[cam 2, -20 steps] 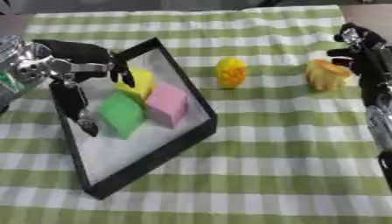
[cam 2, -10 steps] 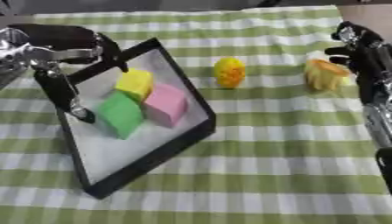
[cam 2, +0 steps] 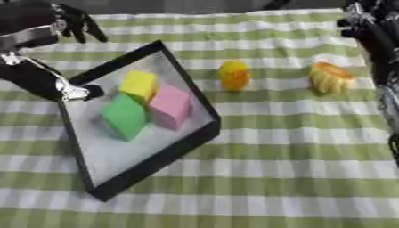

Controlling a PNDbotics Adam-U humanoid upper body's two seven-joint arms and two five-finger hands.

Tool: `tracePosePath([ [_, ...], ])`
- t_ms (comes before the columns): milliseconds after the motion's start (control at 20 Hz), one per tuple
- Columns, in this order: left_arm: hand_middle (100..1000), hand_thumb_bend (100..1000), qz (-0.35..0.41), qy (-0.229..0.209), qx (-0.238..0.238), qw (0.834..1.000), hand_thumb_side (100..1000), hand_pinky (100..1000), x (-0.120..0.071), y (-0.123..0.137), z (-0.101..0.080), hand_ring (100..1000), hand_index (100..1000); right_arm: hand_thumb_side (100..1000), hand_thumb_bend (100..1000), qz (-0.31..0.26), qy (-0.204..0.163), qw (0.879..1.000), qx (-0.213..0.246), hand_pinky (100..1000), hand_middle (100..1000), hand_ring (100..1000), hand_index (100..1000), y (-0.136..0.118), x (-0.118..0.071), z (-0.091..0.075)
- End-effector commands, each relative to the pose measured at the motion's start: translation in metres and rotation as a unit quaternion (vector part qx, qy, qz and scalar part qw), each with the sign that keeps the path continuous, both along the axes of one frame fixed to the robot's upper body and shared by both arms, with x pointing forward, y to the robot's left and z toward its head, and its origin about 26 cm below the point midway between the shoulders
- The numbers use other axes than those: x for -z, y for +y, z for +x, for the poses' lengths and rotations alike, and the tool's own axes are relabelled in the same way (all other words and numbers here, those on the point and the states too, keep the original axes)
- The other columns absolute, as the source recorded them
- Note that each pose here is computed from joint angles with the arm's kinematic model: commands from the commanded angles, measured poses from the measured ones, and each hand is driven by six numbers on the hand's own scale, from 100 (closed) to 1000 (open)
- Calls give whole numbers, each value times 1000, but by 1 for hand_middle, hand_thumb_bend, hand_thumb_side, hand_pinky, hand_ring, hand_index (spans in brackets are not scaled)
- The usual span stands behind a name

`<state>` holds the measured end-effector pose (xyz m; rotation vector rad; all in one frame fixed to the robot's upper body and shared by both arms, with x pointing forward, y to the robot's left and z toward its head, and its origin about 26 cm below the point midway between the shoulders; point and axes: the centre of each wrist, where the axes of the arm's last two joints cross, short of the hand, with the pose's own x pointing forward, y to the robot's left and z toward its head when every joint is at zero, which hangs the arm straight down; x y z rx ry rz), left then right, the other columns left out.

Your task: Pick up objects on the table and place them in the box.

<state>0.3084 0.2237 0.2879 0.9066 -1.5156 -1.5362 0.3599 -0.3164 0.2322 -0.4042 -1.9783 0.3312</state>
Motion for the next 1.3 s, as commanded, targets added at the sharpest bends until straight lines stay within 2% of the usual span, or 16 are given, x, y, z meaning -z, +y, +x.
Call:
tracePosePath([
  [50, 794, 321, -53, -44, -44, 997, 531, 784, -5, 9, -4, 734, 874, 481, 100, -81, -18, 997, 6, 818, 824, 784, 887, -8, -29, -6],
  [200, 785, 329, -106, -51, -94, 989, 534, 779, 9, 20, -3, 723, 869, 439, 100, -150, 0, 989, 8, 840, 845, 813, 894, -12, -36, -4],
  [250, 785, 282, -125, -51, -111, 985, 521, 778, 14, 24, -3, 720, 868, 390, 100, -173, 5, 985, 7, 846, 845, 820, 896, -13, -37, -2],
  [300, 782, 336, -144, -48, -126, 980, 540, 778, 19, 27, -3, 719, 867, 396, 100, -196, 9, 981, 5, 849, 851, 823, 897, -15, -38, -1],
  [350, 778, 315, -164, -45, -141, 975, 520, 777, 24, 31, -3, 718, 865, 368, 120, -216, 14, 976, 2, 851, 853, 826, 900, -15, -38, 0],
  [400, 777, 346, -182, -41, -156, 970, 536, 777, 30, 35, -3, 717, 864, 374, 152, -235, 20, 972, 0, 851, 853, 827, 901, -17, -37, 2],
  [550, 774, 357, -238, -35, -195, 951, 530, 775, 42, 46, -4, 715, 862, 325, 221, -288, 40, 957, 0, 856, 852, 832, 899, -26, -34, 5],
  [600, 773, 287, -255, -38, -200, 945, 519, 775, 44, 49, -5, 714, 861, 304, 249, -302, 45, 952, 0, 857, 852, 834, 900, -30, -33, 5],
  [650, 772, 361, -269, -41, -203, 941, 526, 775, 46, 53, -5, 714, 860, 292, 261, -316, 52, 947, 0, 857, 853, 835, 901, -34, -31, 5],
  [700, 772, 362, -298, -73, -217, 927, 525, 775, 43, 71, -8, 714, 860, 251, 291, -342, 63, 938, -6, 858, 853, 837, 903, -39, -35, 5],
  [800, 771, 361, -387, -161, -212, 883, 525, 775, 54, 96, -16, 713, 860, 209, 318, -389, 87, 916, -30, 858, 851, 837, 901, -47, -51, 4],
  [900, 769, 362, -464, -219, -207, 833, 527, 774, 71, 93, -18, 712, 860, 165, 344, -415, 101, 903, -43, 859, 849, 838, 903, -54, -61, 1],
  [950, 769, 362, -488, -231, -208, 816, 527, 774, 76, 90, -19, 712, 860, 152, 350, -423, 104, 899, -47, 859, 849, 838, 902, -56, -64, -1],
  [1000, 769, 364, -503, -238, -210, 804, 528, 774, 79, 89, -20, 712, 860, 136, 361, -429, 107, 895, -51, 860, 850, 839, 901, -57, -67, -3],
  [1100, 768, 364, -518, -242, -213, 792, 530, 774, 83, 87, -20, 712, 861, 118, 377, -440, 114, 889, -58, 861, 852, 841, 902, -60, -69, -8],
  [1300, 768, 366, -526, -243, -214, 787, 530, 774, 85, 86, -20, 712, 861, 100, 405, -451, 129, 881, -57, 860, 835, 835, 894, -67, -70, -15],
])
